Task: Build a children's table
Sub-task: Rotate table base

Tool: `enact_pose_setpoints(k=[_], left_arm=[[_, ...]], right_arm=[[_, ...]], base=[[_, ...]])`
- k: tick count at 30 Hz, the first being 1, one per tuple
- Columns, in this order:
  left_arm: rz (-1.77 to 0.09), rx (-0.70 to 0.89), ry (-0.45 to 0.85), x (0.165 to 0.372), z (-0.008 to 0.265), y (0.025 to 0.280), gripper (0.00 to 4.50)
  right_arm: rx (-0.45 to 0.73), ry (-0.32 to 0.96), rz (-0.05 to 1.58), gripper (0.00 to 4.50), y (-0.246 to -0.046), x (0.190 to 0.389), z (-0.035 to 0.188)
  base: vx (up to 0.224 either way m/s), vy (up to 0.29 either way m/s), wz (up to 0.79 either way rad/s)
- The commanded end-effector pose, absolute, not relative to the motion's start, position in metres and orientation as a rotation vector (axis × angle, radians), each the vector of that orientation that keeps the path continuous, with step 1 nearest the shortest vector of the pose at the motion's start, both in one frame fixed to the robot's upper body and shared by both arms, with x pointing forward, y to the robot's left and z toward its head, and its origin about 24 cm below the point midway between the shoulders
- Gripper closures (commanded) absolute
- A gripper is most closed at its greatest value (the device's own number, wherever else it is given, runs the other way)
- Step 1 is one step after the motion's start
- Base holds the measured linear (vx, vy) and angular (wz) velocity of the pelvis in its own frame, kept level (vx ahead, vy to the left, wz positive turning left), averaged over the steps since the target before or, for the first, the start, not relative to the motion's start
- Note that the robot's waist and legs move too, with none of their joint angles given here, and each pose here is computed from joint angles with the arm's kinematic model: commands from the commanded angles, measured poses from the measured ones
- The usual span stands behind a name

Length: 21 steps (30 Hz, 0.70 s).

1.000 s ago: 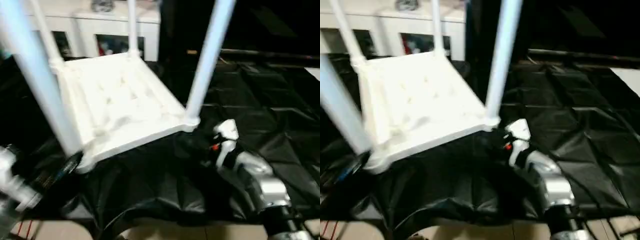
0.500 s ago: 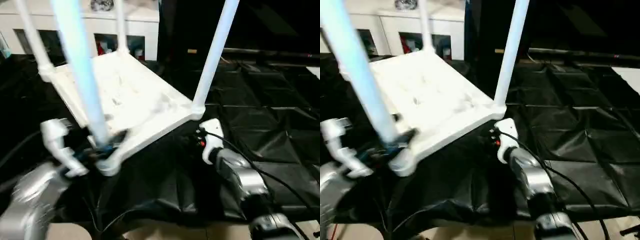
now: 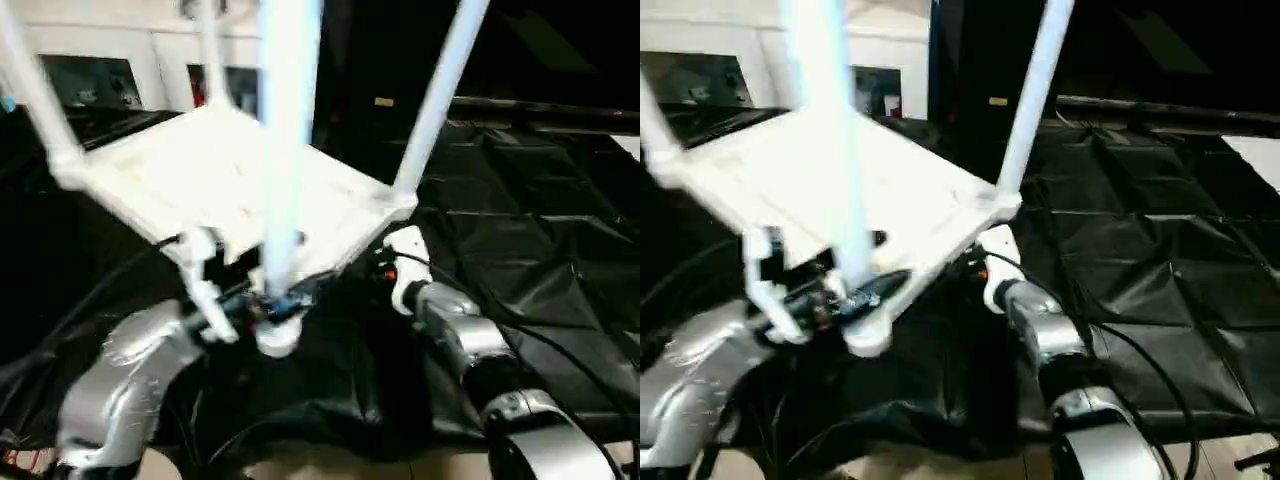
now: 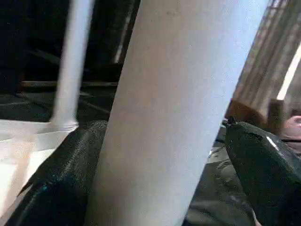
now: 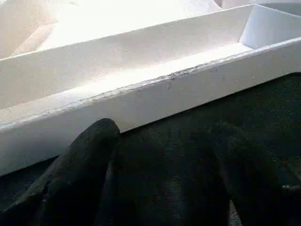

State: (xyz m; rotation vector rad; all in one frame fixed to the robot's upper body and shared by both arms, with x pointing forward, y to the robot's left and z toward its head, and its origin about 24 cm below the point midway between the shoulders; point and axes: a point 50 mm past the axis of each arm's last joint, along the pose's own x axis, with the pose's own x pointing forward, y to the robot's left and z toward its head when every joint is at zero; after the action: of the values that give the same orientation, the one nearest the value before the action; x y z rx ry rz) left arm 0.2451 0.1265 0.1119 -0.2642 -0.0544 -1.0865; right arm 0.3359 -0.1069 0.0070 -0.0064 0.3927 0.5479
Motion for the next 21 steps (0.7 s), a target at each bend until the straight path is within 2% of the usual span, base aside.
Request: enact_pose_setpoints(k=[1,5,13,20,21], left_arm=[[-1.191,-0.263,-0.046,0.245,0.113,0.106,0.11],[-1.223,-0.262,-0.061,0.248,0.116,0.096,0.11],[-1.357,-0.256,-0.103,0.252,0.121,0.058,0.11],[-1.389,-0.186,-0.112,0.255,0.117,0.043,0.11],[-1.322,-0.133,-0.089,0.263,0.112,0.043,0.11]], right_arm=[[-0.004,0.356,0.628,0.9,-0.089,0.339,0.016],[-0.003,0.35,0.658,0.9,-0.082,0.339,0.016],[0.016,0.335,0.75,0.9,-0.061,0.332,0.014],[0.012,0.31,0.731,0.9,-0.061,0.332,0.015],[0.01,0.306,0.692,0.9,-0.065,0.335,0.015]], base=[[0.0,0.0,0.0],[0.0,0.0,0.0],[0.0,0.0,0.0],[0.0,0.0,0.0],[0.0,0.0,0.0]])
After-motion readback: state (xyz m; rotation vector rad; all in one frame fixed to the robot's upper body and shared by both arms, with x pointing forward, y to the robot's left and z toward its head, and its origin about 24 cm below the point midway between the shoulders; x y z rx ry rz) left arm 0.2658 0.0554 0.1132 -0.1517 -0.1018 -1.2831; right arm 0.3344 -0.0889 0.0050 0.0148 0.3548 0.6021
